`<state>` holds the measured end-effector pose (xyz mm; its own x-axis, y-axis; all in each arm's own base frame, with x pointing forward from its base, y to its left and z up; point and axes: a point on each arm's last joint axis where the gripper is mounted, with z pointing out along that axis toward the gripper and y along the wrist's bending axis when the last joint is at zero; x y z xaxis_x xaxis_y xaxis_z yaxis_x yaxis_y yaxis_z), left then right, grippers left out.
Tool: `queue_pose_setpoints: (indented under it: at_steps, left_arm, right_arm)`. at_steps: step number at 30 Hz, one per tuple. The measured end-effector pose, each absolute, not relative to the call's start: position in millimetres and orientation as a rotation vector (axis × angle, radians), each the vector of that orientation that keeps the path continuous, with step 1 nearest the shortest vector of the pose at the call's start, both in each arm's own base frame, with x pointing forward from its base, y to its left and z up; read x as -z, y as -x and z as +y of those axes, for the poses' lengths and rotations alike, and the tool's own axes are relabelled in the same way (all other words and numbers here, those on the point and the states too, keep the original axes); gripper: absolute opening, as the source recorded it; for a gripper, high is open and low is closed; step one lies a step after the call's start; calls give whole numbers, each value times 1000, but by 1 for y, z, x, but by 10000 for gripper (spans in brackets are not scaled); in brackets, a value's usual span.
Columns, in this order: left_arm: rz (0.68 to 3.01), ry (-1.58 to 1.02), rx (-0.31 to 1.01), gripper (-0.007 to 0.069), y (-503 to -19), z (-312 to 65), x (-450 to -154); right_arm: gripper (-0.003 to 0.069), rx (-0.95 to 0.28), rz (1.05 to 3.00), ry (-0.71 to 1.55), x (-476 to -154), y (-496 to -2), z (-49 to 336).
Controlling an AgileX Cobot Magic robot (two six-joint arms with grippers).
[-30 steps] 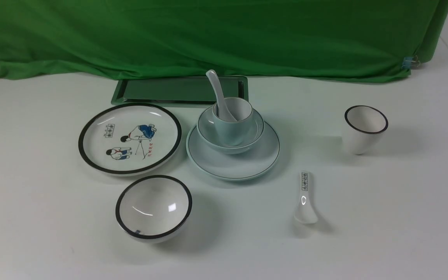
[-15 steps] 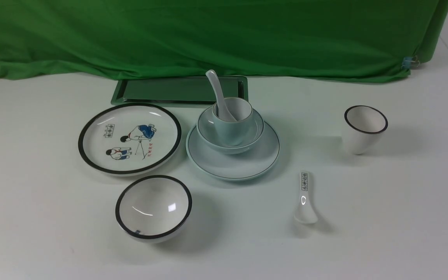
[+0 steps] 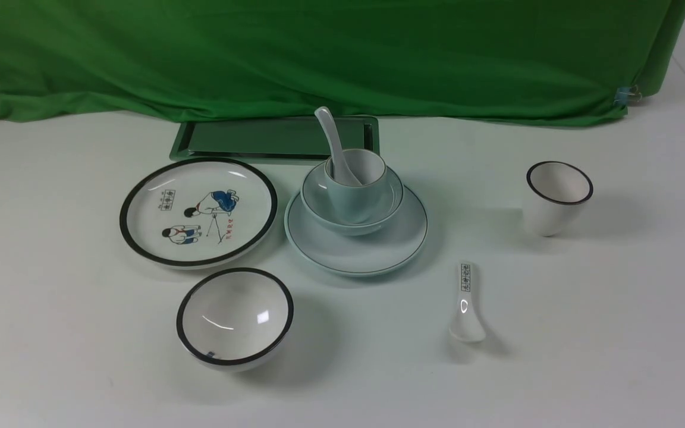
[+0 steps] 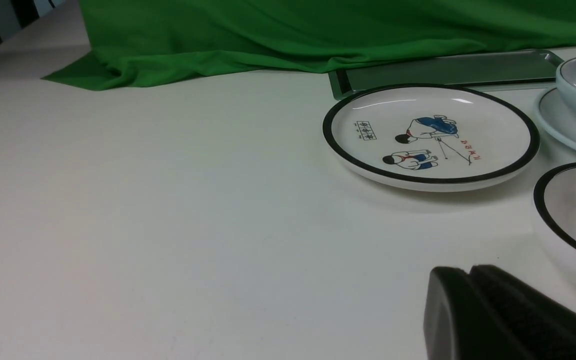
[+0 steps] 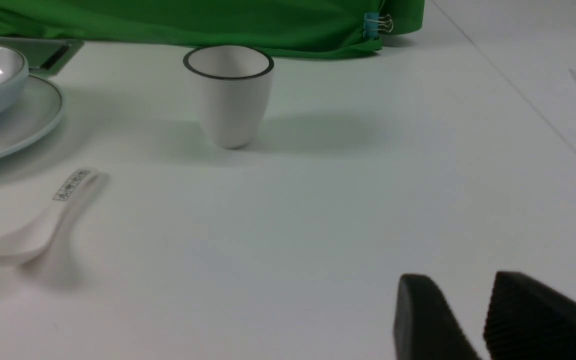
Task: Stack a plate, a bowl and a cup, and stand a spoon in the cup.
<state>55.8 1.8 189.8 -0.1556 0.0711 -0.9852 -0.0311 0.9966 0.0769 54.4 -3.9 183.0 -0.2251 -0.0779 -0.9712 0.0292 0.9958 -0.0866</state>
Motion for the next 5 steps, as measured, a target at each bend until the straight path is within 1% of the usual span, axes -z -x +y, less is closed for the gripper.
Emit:
queue_pose_setpoints:
  at_steps: [5]
  left_arm:
    - [1725,-31,-90,-29,-56,2,-190]
  right_arm:
    - [239,99,1795,36,-183,-54,-4]
